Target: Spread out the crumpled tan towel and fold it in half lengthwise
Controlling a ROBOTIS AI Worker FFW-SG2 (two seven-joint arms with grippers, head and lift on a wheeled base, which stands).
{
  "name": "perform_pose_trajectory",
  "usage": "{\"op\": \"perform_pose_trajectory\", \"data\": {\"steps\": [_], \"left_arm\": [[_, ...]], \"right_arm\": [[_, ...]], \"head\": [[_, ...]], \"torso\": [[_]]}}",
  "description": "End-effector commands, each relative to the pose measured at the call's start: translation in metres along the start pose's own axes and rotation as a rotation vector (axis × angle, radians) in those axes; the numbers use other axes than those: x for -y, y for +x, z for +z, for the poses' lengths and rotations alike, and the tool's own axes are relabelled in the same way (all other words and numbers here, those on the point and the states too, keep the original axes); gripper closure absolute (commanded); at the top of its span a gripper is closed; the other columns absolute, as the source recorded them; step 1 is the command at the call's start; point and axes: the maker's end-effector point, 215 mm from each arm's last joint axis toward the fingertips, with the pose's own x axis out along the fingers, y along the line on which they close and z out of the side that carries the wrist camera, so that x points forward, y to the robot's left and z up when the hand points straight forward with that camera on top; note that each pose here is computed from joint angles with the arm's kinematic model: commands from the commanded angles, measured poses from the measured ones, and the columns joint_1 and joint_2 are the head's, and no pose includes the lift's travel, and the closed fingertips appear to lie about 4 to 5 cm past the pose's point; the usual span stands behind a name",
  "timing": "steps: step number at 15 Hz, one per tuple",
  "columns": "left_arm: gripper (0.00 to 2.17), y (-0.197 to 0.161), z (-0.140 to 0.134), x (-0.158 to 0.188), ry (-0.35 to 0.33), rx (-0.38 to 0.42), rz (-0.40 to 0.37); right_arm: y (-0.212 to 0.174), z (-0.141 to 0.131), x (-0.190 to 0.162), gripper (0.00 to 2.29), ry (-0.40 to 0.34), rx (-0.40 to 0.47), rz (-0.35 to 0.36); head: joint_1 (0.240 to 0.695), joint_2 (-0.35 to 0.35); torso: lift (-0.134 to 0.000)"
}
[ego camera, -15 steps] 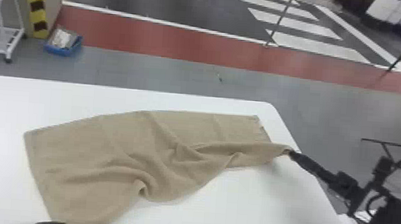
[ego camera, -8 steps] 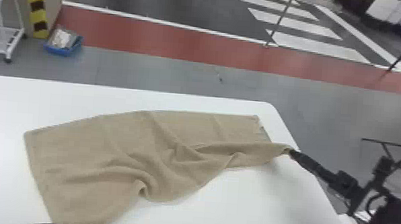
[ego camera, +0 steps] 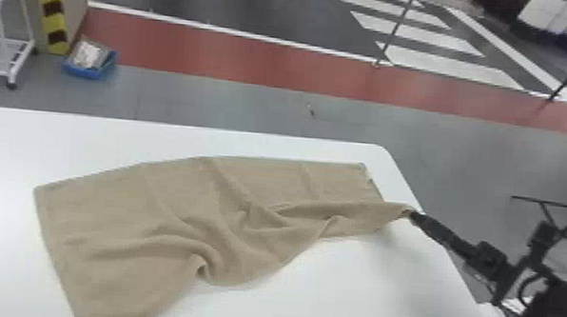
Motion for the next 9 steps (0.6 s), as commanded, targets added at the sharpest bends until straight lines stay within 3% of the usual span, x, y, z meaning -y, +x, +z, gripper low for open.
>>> {"op": "perform_pose_trajectory", "data": {"steps": [1, 4, 8, 9], "left_arm": [[0.55, 0.0014, 0.0018, 0.0009, 0.002, 0.003, -0.001], [0.71, 0.0028, -0.0012, -0.0004, 0.01, -0.005, 0.003], [0.73, 0.002, -0.0019, -0.0045, 0.031, -0.012, 0.004], [0.94, 0.002, 0.0004, -0.0068, 0.033, -0.008, 0.01]], "right_arm": [[-0.0002, 0.0002, 0.0, 1.51, 0.0, 0.001, 0.0], [0.0001, 0.0005, 0.0, 1.51, 0.001, 0.002, 0.0], [0.0011, 0.0024, -0.0016, 1.51, 0.002, 0.007, 0.006], [0.0008, 0.0025, -0.0017, 1.51, 0.006, 0.008, 0.007]], "head": [[0.695, -0.35], [0.695, -0.35], [0.695, -0.35], [0.695, -0.35]], "torso": [[-0.124], [-0.124], [-0.124], [-0.124]]}}
